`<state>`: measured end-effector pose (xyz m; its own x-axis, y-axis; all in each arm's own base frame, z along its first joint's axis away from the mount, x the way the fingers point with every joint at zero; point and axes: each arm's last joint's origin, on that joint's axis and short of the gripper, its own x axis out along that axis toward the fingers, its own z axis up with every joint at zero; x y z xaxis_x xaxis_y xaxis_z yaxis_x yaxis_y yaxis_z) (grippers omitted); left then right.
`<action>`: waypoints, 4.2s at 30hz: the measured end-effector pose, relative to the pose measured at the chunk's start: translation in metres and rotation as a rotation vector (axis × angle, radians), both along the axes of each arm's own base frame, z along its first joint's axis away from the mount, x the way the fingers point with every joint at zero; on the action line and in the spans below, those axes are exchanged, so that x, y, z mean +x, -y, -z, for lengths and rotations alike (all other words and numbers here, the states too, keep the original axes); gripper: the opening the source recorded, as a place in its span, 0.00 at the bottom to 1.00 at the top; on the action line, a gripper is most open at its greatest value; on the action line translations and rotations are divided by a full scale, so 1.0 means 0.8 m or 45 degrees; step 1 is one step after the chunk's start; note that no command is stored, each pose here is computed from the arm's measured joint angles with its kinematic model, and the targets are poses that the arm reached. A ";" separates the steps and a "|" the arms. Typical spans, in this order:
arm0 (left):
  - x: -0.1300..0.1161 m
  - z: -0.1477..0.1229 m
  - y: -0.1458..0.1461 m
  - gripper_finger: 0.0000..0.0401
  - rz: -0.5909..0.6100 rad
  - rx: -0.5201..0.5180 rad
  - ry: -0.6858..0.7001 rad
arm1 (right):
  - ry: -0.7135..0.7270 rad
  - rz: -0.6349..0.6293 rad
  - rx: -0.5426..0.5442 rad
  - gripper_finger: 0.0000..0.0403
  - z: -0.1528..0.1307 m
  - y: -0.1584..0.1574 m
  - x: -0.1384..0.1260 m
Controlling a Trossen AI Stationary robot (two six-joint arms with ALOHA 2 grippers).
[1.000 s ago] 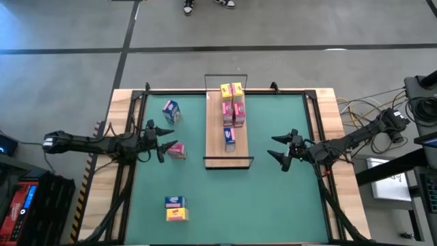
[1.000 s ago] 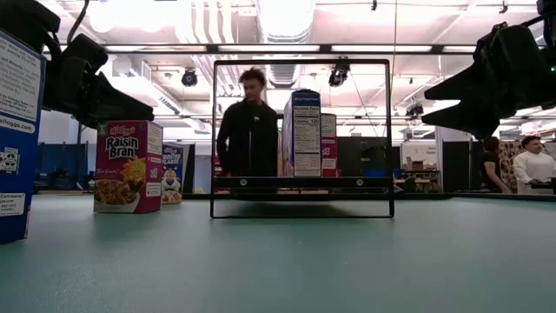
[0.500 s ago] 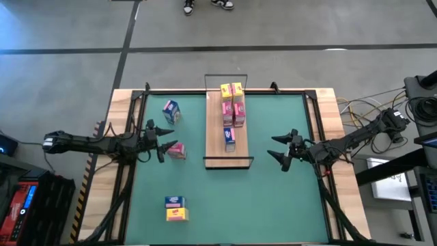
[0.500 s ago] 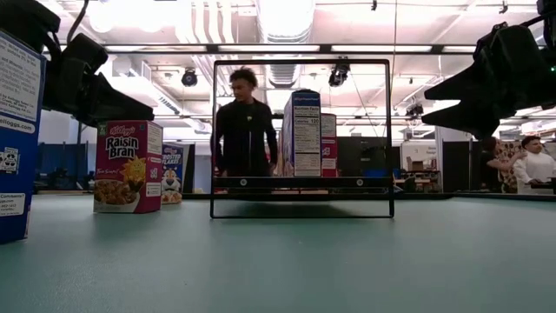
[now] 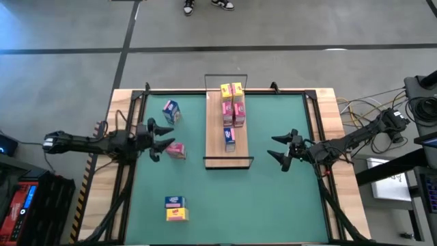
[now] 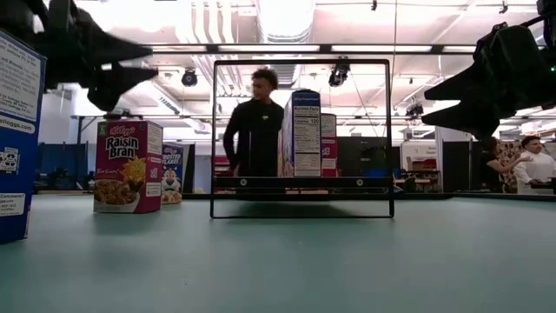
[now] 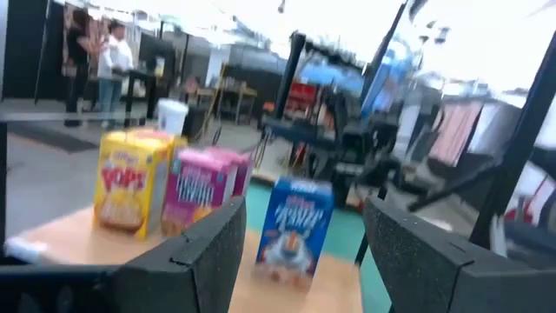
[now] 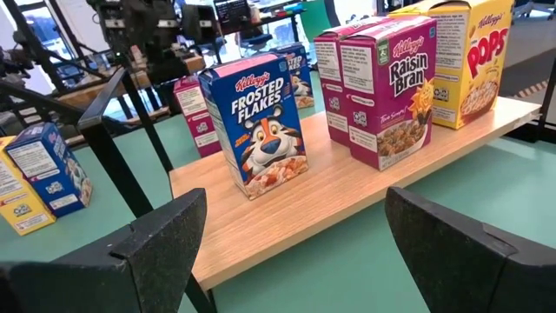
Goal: Stack cereal on shelf
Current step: Put the purple cereal box on the shelf aligned with the other purple cereal boxes
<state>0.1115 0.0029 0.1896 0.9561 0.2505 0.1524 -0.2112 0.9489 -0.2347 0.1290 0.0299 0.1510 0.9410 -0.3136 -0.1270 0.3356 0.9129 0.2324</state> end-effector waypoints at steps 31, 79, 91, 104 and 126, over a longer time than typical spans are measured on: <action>-0.001 0.003 -0.013 0.54 -0.500 -0.279 0.077 | 0.000 0.000 0.000 0.85 0.000 0.000 0.000; 0.097 -0.107 -0.048 0.65 -1.185 -0.740 -0.899 | 0.000 0.000 0.000 0.85 0.000 0.000 0.000; 0.108 -0.090 -0.057 0.98 -1.188 -0.806 -1.041 | 0.000 -0.001 0.000 0.85 0.000 0.000 0.000; 0.128 -0.103 -0.050 1.00 -1.299 -1.411 -1.184 | -0.001 0.000 -0.001 0.85 0.000 0.000 0.000; 0.180 -0.097 -0.019 0.92 -2.024 -2.336 -0.749 | -0.001 0.000 -0.001 0.85 0.000 0.000 0.000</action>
<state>0.2555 0.0178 0.2672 -0.1169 0.0005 -0.9931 -0.5299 -0.8458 0.0619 0.1289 0.0299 0.1509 0.9411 -0.3134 -0.1273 0.3354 0.9131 0.2319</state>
